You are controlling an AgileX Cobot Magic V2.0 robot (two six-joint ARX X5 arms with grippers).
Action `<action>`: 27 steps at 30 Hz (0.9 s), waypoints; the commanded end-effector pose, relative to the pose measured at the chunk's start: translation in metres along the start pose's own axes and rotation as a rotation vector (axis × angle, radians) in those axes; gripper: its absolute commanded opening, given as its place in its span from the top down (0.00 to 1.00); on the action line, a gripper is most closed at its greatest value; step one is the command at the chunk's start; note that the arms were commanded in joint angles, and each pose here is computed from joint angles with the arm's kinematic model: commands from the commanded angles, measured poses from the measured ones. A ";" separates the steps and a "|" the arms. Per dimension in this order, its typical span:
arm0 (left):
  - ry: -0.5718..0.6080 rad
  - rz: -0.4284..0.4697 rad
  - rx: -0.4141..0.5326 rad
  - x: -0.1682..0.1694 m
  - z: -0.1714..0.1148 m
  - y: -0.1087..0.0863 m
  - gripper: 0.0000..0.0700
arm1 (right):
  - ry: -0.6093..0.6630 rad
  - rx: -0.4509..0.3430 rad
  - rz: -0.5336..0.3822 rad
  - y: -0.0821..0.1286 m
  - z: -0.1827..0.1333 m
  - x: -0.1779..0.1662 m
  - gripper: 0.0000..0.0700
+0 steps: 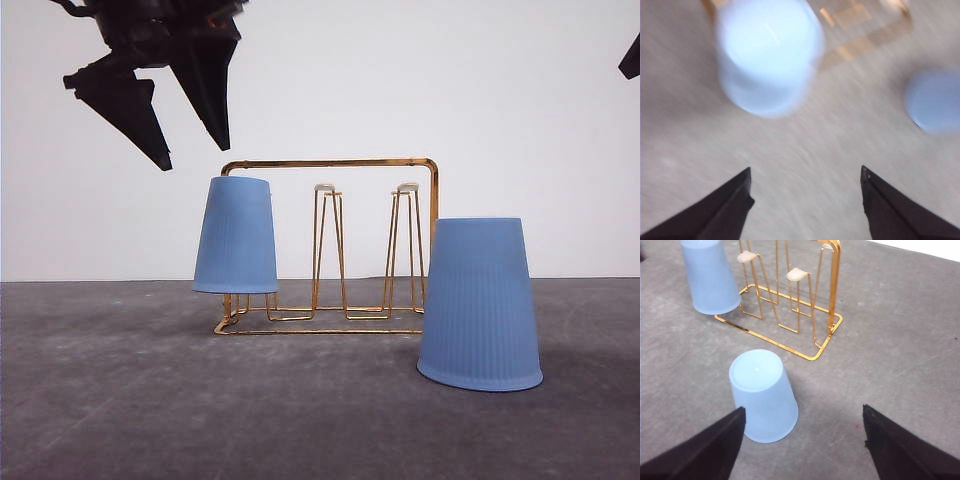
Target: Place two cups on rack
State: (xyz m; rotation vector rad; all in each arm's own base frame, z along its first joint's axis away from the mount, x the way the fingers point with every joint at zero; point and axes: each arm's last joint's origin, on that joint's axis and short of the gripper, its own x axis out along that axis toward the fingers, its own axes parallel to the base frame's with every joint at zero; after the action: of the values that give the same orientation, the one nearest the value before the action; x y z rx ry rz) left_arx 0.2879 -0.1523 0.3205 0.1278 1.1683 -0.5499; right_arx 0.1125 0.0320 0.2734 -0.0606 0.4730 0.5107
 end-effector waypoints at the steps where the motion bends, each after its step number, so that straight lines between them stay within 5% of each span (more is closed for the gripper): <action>1: 0.010 -0.024 0.003 0.004 -0.005 0.000 0.45 | -0.007 0.033 0.011 0.001 0.002 -0.001 0.32; 17: -0.200 -0.067 -0.277 0.022 -0.158 0.012 0.45 | 0.108 0.084 0.134 0.001 0.004 0.034 0.31; 27: -0.269 -0.092 -0.335 -0.002 -0.189 0.009 0.45 | 0.170 0.048 0.220 0.007 0.005 0.094 0.21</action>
State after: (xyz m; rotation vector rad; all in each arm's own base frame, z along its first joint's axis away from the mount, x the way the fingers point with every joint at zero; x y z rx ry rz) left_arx 0.1328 -0.0725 0.2430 -0.2611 0.9910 -0.4329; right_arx 0.1801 0.0787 0.2357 -0.0142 0.6628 0.7055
